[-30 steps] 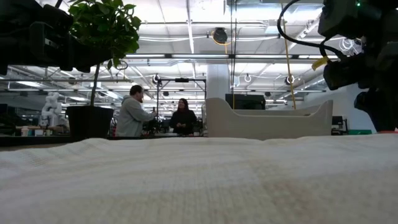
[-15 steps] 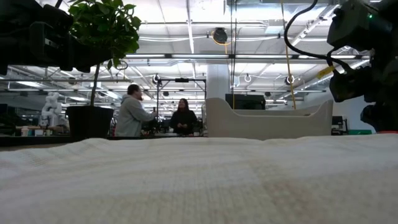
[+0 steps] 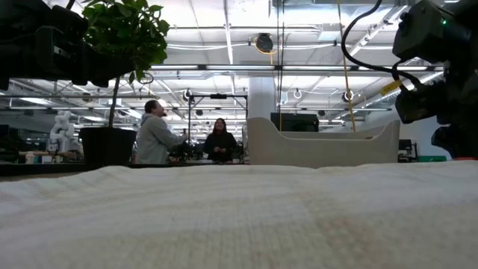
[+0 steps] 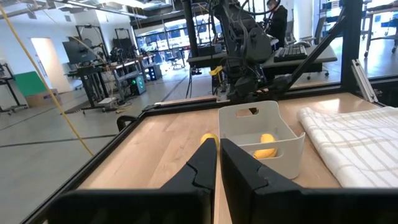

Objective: Pick and placing Produce into tupperware
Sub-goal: Put the orange carrot into the gray bin

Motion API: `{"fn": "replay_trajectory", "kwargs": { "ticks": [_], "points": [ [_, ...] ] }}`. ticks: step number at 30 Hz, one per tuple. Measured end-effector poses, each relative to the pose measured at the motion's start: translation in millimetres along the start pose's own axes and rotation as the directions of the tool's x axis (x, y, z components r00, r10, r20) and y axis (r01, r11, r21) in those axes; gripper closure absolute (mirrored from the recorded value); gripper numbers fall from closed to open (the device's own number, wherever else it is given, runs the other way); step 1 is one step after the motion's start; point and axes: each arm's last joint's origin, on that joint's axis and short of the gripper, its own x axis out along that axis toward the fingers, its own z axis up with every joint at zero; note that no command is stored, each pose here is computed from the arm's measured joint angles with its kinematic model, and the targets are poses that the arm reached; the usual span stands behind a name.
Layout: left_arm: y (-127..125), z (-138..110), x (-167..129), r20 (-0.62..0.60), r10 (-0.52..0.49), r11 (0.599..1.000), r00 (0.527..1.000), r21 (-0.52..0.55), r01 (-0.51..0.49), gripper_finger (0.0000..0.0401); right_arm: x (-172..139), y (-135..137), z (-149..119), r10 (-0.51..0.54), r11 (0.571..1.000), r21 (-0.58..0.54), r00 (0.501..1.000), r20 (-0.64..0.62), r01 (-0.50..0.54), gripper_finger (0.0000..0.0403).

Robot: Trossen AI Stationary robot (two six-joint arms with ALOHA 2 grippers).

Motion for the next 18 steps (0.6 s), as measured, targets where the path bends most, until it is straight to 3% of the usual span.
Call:
{"fn": "replay_trajectory", "kwargs": {
  "ticks": [10,18],
  "points": [
    [0.0,0.0,0.0,0.0,0.0,1.0,1.0,-0.001,0.0,0.0375,-3.3,2.1,2.1,-0.005,1.0,-0.005,1.0,0.003,0.005,0.0254],
    [0.0,0.0,0.0,0.0,0.0,1.0,1.0,-0.002,0.0,0.0375,-13.5,11.0,9.1,0.032,0.999,-0.029,0.999,-0.002,-0.032,0.0246]
  ]
}}
